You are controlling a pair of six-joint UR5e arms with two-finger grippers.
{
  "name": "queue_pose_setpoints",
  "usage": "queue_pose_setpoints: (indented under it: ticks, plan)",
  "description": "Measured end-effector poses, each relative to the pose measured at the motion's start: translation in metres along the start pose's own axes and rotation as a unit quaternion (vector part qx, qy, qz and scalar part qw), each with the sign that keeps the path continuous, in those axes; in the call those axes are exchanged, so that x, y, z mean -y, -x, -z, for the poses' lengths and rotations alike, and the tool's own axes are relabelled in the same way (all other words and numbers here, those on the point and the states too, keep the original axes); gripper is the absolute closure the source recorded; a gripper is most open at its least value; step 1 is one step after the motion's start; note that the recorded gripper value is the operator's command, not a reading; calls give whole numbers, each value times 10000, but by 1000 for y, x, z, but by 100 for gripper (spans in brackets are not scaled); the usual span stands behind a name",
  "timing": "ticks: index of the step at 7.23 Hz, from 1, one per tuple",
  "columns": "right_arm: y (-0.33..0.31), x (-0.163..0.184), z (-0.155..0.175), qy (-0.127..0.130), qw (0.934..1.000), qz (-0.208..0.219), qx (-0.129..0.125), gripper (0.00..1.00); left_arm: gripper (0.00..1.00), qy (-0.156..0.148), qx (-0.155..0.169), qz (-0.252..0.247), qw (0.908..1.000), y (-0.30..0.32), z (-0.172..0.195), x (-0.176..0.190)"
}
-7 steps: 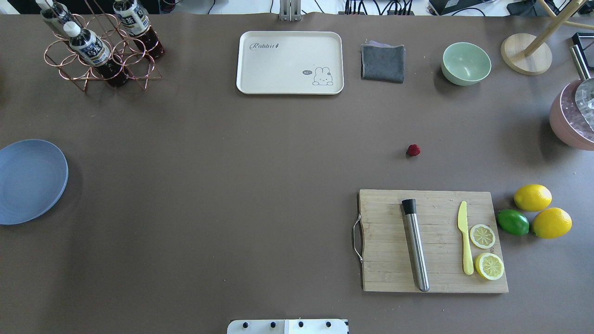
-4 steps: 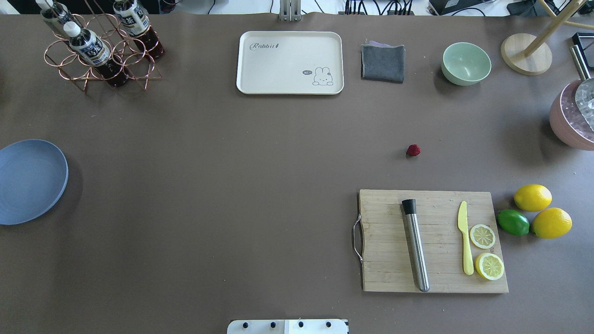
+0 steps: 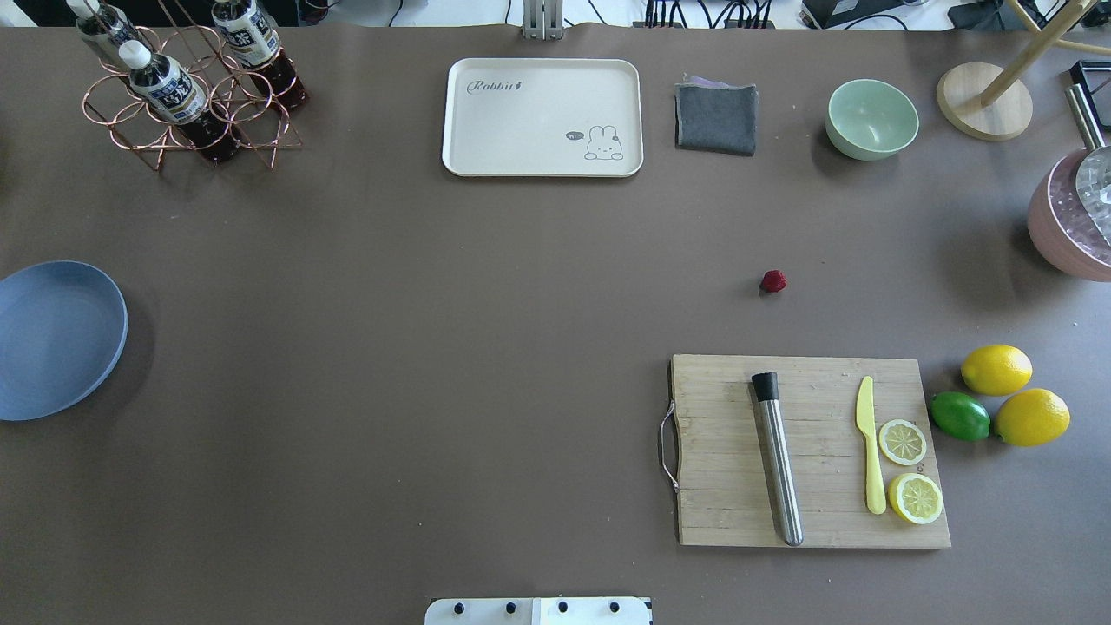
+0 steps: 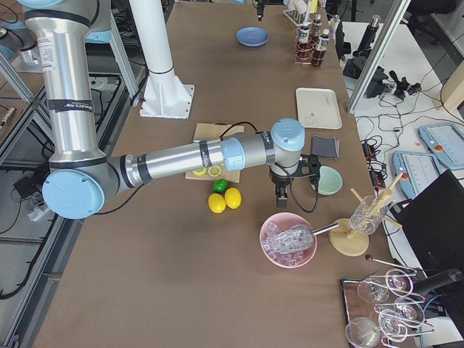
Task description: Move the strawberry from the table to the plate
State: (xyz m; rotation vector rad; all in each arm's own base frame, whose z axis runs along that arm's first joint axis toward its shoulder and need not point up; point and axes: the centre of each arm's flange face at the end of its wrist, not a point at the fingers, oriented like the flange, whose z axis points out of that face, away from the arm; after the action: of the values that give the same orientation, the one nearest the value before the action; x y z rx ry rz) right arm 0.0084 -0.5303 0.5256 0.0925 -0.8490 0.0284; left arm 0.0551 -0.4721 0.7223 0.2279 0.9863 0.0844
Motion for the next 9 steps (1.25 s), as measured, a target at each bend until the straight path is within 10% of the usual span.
queue_pose_setpoints:
  ticks: [9]
  plan:
    - [14, 7, 1, -38, 10000, 86, 26, 0, 11, 500, -29, -99, 9987, -2, -46, -26]
